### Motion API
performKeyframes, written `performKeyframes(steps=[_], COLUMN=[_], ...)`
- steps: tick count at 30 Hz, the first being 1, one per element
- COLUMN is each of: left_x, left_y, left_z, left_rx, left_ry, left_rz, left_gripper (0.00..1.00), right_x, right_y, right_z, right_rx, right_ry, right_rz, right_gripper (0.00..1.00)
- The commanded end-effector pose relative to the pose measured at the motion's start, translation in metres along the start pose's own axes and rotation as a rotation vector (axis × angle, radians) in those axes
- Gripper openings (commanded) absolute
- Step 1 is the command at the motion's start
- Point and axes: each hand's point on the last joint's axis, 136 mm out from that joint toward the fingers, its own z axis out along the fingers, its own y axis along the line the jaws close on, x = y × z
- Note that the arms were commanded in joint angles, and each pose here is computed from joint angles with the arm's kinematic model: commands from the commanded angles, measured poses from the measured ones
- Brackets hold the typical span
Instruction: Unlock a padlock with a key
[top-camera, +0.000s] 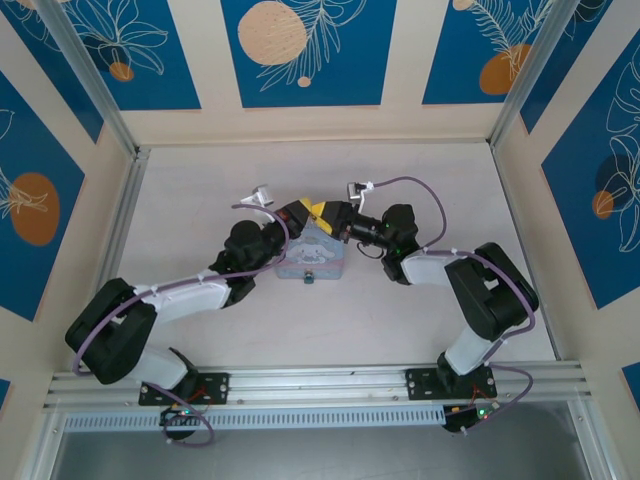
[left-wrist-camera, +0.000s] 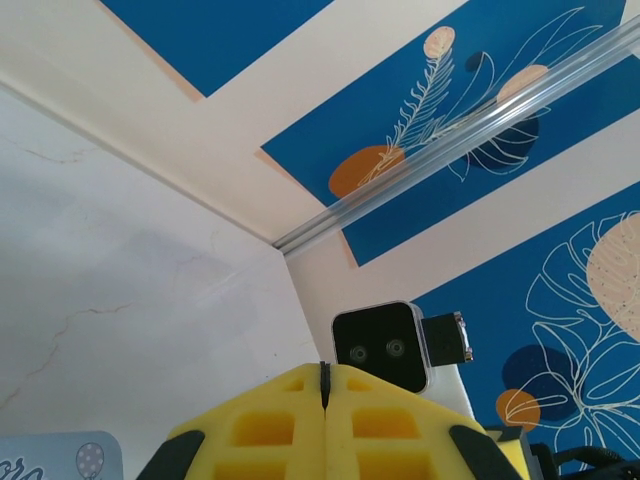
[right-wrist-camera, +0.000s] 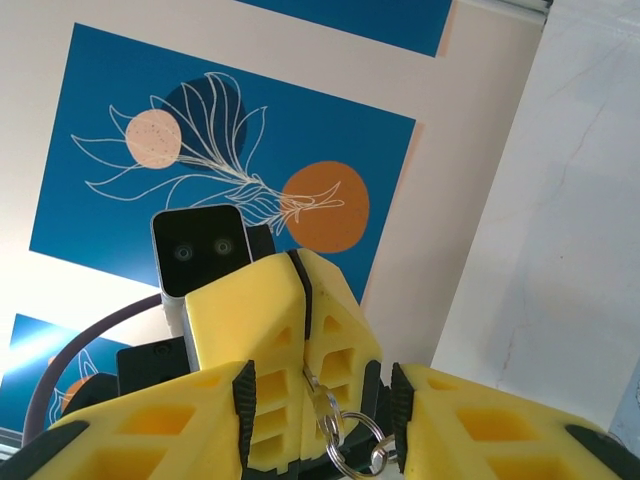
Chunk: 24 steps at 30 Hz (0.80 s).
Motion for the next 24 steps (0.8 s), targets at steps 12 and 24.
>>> performKeyframes(steps=[12, 24], left_x=[-0.0104, -0.0094], left_y=[-0.0036, -0.0013], left_z=[0.0030, 0.0027], left_rx=[0.023, 0.021], left_ry=[-0.063, -0.064], left_rz=[-0.031, -0.039], left_gripper=[0.00, 0.00], right_x=[0.0055, 0.0054], right_y=[0.0114, 0.0067], right_z=[0.0053, 0.0076], right_rx=[-0.072, -0.078], right_ry=[0.022, 0.021], right_rz=[-0.017, 0.000], right_gripper=[0.32, 0.20])
